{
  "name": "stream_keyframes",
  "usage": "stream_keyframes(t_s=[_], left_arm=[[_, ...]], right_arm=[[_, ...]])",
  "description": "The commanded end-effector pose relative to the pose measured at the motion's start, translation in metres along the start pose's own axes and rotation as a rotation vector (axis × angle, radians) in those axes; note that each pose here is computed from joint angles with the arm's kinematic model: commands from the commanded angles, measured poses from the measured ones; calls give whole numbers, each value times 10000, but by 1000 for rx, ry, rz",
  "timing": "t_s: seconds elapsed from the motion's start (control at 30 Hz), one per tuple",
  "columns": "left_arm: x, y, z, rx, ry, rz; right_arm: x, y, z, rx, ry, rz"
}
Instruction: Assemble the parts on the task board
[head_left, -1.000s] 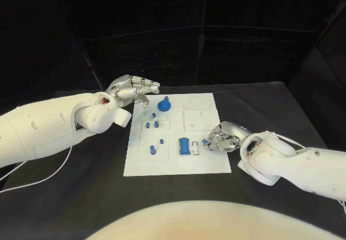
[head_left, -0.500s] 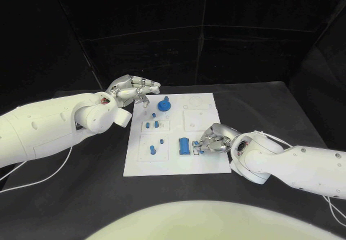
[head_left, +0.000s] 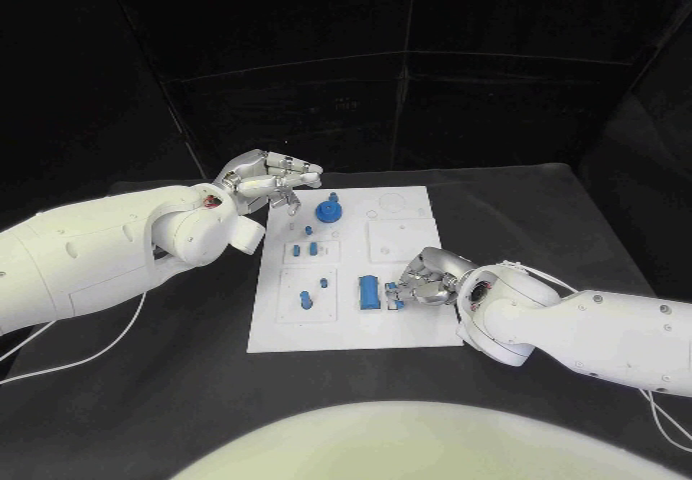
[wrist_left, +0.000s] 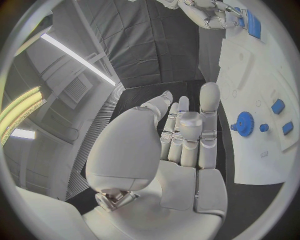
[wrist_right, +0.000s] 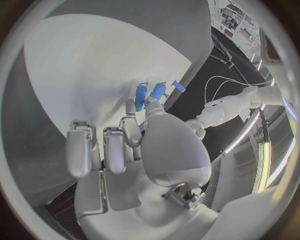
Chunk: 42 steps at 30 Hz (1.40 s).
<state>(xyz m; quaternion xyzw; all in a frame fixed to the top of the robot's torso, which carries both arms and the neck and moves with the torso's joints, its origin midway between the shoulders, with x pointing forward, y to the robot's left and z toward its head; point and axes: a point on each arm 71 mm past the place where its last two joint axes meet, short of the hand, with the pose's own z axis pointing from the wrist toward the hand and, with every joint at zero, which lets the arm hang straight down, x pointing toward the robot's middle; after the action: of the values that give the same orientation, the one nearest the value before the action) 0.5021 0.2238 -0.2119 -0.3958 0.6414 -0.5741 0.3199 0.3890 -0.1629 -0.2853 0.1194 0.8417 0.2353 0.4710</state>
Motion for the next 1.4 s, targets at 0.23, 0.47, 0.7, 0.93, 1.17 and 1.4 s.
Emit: stream_keyframes(t_s=[0.23, 0.47, 0.7, 0.93, 1.17, 1.4], left_arm=[[15, -12, 4, 2, 13, -8], [17, -11, 5, 1, 14, -8], [17, -11, 5, 0, 15, -8], [12, -10, 0, -1, 15, -9], [3, -9, -8, -2, 14, -9], [0, -8, -10, -3, 14, -9]], right_arm=[[1, 28, 8, -4, -4, -17], [-2, 32, 15, -7, -11, -22], [-4, 37, 10, -15, -14, -26], [-15, 27, -26, -37, -10, -31], [-53, -12, -122, -70, -15, -24], [-69, -62, -165, -71, -1, -32]])
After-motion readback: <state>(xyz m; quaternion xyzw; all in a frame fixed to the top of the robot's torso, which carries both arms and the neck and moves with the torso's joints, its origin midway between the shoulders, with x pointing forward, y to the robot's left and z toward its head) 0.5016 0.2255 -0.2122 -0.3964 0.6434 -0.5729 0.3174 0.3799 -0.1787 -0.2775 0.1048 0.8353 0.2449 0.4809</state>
